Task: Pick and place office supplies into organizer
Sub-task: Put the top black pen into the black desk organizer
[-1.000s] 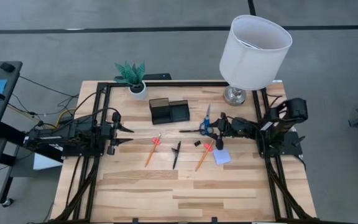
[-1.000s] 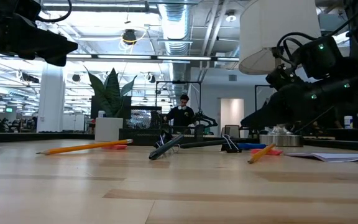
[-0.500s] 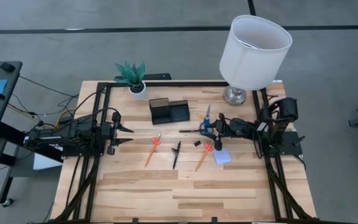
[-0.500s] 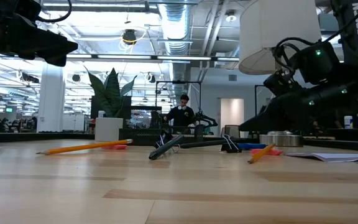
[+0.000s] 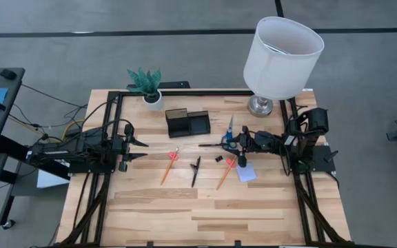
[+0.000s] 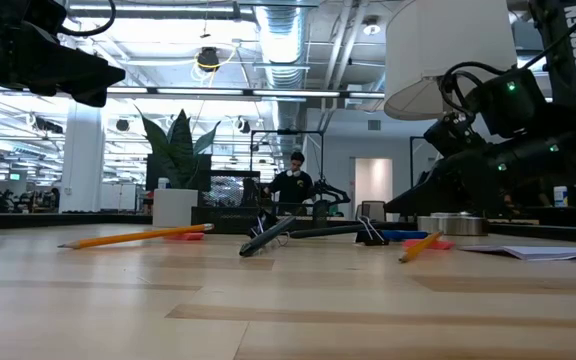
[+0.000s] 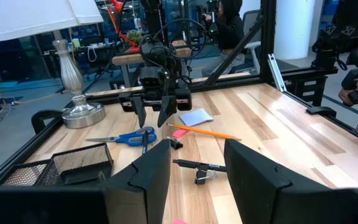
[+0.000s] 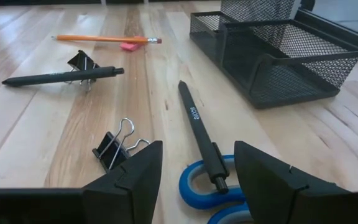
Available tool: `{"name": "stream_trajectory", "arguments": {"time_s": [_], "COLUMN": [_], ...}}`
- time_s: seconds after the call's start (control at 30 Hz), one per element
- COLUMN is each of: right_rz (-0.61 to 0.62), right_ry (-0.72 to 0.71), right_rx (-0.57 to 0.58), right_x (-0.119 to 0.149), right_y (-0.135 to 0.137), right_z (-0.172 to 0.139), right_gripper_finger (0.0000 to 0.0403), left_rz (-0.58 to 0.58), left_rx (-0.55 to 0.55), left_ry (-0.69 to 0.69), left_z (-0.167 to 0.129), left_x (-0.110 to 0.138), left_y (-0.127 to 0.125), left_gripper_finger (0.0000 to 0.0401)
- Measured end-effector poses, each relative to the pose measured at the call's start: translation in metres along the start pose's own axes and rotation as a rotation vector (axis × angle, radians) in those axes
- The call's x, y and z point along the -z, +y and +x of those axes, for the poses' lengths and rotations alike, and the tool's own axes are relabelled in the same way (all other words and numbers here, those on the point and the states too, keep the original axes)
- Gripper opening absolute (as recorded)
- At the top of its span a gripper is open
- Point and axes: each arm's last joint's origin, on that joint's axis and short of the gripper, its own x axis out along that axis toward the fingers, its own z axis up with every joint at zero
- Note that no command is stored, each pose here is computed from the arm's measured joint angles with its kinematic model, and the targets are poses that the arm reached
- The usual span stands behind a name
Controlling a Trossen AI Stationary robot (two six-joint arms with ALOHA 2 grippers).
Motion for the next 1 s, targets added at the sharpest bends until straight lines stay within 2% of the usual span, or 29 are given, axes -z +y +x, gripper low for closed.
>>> {"name": "stream_trajectory", "arguments": {"time_s": [1.0], "right_rz": [-0.002], "right_ry": [0.041], "right_rx": [0.011], "right_x": [-0.0001], "right_y": [-0.0026], "right_z": [0.0072], "right_gripper_finger": [0.0187], "left_rz": [0.0], "left_rx": [0.0], "left_ry": [0.0], "left_z": [0.0], "left_x": [0.0], "left_y": [0.0], "left_gripper_finger": [0.0144]}}
